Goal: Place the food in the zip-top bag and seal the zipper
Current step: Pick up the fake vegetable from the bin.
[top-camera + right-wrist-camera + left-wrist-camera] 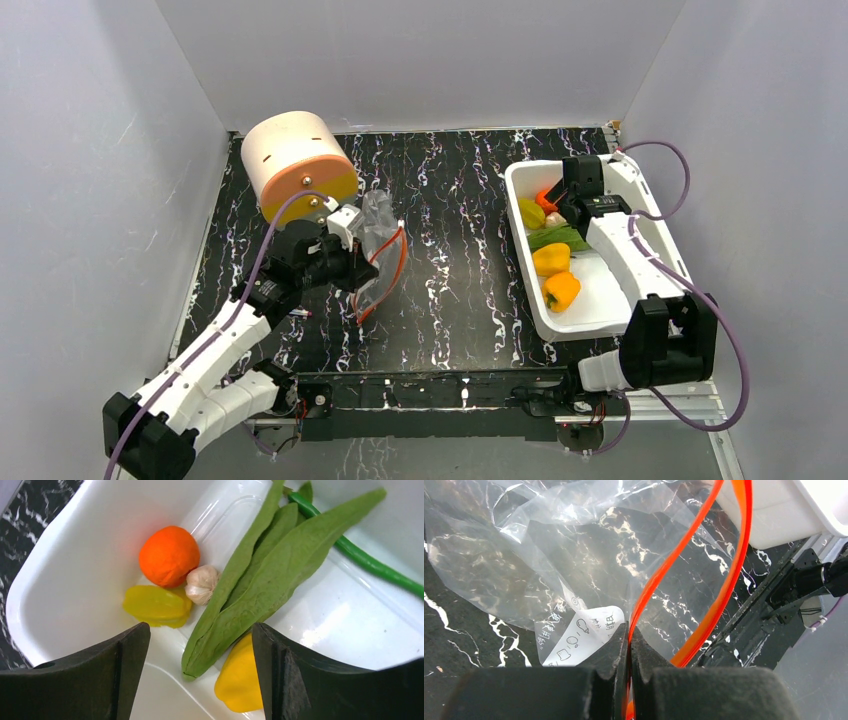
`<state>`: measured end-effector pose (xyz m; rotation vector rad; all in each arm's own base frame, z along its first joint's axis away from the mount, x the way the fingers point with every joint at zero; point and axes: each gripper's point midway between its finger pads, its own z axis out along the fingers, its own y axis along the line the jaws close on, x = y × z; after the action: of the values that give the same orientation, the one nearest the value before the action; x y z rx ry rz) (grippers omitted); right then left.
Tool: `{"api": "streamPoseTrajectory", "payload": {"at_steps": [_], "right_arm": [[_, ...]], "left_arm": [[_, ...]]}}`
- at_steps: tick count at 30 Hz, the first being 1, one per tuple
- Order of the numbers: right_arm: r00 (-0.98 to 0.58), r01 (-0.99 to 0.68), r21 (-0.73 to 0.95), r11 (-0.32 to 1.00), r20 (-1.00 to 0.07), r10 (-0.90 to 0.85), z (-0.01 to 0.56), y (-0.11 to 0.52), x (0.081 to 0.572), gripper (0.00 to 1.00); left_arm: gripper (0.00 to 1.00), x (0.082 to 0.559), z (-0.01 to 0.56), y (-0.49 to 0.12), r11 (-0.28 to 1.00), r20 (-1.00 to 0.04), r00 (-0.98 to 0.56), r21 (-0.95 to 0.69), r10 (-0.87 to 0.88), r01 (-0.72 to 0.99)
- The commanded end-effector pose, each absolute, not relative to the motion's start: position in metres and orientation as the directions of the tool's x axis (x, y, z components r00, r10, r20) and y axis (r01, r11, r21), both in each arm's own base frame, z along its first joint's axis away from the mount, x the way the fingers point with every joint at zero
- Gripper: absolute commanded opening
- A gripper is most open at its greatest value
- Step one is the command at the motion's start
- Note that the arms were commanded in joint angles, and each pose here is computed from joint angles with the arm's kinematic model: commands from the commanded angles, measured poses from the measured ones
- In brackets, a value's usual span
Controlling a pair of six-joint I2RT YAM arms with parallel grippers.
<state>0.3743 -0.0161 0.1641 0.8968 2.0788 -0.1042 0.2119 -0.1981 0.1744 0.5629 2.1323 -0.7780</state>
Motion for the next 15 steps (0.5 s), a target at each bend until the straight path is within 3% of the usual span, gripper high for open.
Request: {"api": "streamPoseTrajectory", "payload": {"at_steps": [1, 8, 15], "right_arm": [[-0.14, 0.776, 0.363, 0.516, -0.699, 0.702, 0.164, -0.04, 0.379, 0.74], [-0.001, 0.866, 0.383, 0.322, -0.643, 0.766, 0.142, -0.078, 0.378, 0.82], [-0.039, 0.895, 0.345, 0.284, -0.573, 0.819, 0.111, -0.076, 0.383, 0.83]], "left_arm": [[0.0, 0.207, 0.176, -0.207, 0.669, -0.793, -0.591, -0.36, 0.148, 0.65], [0.0, 0.205, 0.175, -0.205, 0.669, -0.793, -0.589, -0.355, 0.154, 0.653], [0.0, 0.207, 0.18, -0.201, 0.677, -0.815, -0.558, -0.323, 0.156, 0.661]]}}
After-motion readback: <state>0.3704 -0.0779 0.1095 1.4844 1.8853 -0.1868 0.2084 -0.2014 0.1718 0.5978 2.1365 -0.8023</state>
